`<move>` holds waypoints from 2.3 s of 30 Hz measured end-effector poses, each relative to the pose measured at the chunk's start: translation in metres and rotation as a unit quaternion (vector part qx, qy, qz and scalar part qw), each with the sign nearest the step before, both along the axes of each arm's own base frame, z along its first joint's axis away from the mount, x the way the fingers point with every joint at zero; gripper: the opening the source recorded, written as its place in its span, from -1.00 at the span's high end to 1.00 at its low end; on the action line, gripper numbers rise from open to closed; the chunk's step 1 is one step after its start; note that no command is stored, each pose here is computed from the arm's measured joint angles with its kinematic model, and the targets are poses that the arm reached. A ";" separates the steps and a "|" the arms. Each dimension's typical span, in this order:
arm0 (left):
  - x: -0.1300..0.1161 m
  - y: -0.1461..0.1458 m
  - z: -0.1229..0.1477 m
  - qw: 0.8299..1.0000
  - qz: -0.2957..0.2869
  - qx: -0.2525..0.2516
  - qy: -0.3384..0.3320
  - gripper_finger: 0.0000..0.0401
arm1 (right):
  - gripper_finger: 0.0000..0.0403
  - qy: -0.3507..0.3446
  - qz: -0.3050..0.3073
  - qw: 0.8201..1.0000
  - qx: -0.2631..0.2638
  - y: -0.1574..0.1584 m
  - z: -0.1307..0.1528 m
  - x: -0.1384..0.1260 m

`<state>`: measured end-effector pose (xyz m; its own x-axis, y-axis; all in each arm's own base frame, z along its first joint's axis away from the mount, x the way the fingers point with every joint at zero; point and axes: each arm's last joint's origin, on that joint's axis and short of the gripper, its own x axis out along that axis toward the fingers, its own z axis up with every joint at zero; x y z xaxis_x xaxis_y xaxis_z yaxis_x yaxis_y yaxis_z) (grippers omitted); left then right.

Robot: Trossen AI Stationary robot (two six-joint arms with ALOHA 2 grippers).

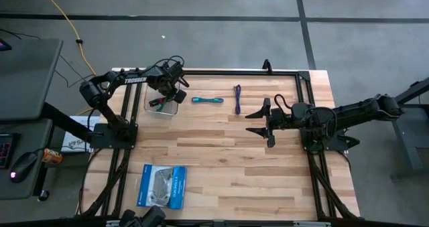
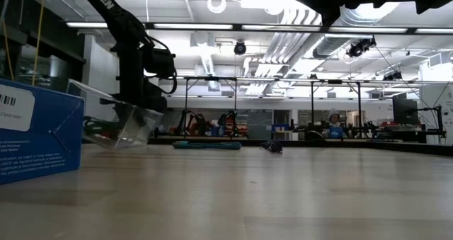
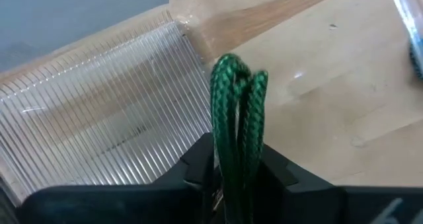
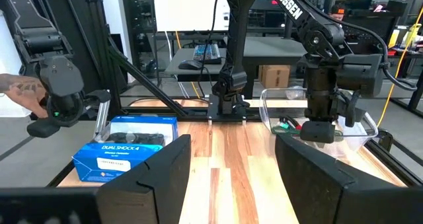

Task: Pick and place USB-C Cables
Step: Put the green USB cable into the transparent bin

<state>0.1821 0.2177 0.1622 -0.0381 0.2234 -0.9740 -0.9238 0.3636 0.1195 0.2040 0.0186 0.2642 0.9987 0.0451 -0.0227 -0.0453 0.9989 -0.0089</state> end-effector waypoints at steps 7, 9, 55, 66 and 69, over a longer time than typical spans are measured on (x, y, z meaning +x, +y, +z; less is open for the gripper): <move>0.000 0.000 0.000 1.000 -0.002 0.000 0.000 0.54 | -0.05 0.000 0.000 1.000 0.000 0.000 0.000 0.000; 0.000 0.000 0.000 1.000 -0.002 -0.001 -0.001 0.50 | -0.05 0.000 0.000 1.000 0.000 0.000 0.000 0.000; 0.008 0.005 0.003 0.998 0.014 0.006 -0.068 0.39 | -0.05 0.000 0.000 1.000 0.004 0.000 0.000 0.000; 0.008 0.005 0.003 0.998 0.016 0.008 -0.068 0.39 | -0.05 0.000 0.000 1.000 0.004 0.000 0.000 0.000; 0.007 0.004 0.005 0.998 0.016 0.011 -0.068 0.39 | -0.05 0.000 0.000 1.000 0.004 0.000 0.000 0.000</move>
